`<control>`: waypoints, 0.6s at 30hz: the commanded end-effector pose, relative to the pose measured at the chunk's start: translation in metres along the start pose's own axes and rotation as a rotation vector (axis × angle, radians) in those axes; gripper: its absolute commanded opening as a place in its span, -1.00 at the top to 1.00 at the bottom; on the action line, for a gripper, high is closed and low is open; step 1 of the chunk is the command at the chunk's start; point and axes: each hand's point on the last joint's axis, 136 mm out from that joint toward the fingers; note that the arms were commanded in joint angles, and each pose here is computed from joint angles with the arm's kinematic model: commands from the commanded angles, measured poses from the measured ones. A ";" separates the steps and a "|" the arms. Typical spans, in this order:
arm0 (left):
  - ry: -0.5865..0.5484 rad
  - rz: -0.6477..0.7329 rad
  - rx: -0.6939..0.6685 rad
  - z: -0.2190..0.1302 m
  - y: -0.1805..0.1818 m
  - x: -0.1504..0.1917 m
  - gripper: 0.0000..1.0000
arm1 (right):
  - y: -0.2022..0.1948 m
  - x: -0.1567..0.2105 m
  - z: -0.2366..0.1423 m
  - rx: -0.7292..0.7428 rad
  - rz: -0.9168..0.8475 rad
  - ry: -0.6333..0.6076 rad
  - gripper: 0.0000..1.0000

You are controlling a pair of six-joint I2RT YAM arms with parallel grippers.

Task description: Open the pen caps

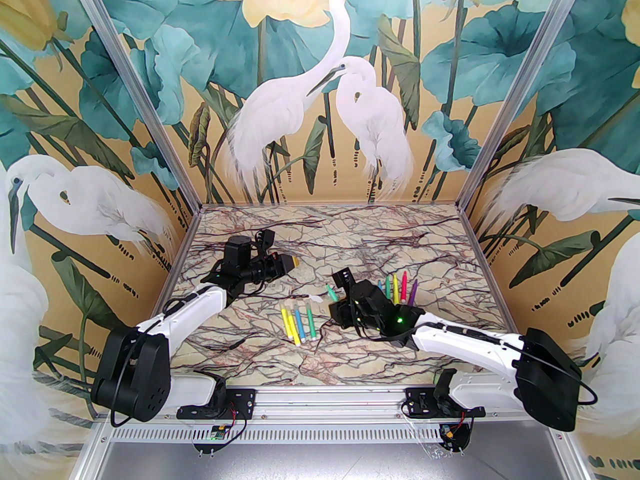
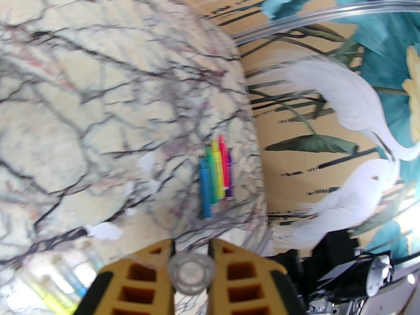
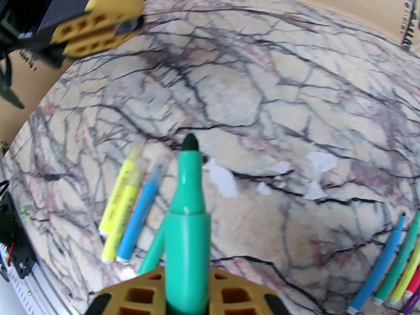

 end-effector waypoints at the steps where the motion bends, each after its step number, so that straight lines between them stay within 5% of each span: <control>1: 0.006 0.053 -0.112 -0.011 0.010 -0.001 1.00 | -0.019 -0.010 -0.004 0.101 0.035 -0.046 0.95; 18: 0.151 0.130 -0.450 -0.016 0.062 0.016 1.00 | -0.078 -0.018 0.003 0.378 0.125 -0.062 0.94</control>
Point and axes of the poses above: each hand's point on the last joint's axis, 136 mm out from that joint toward the fingers, its own z axis out along the fingers, its own y axis along the line the jaws close on, x = y × z, and after that the axes turned 10 degrees about z, right-handed
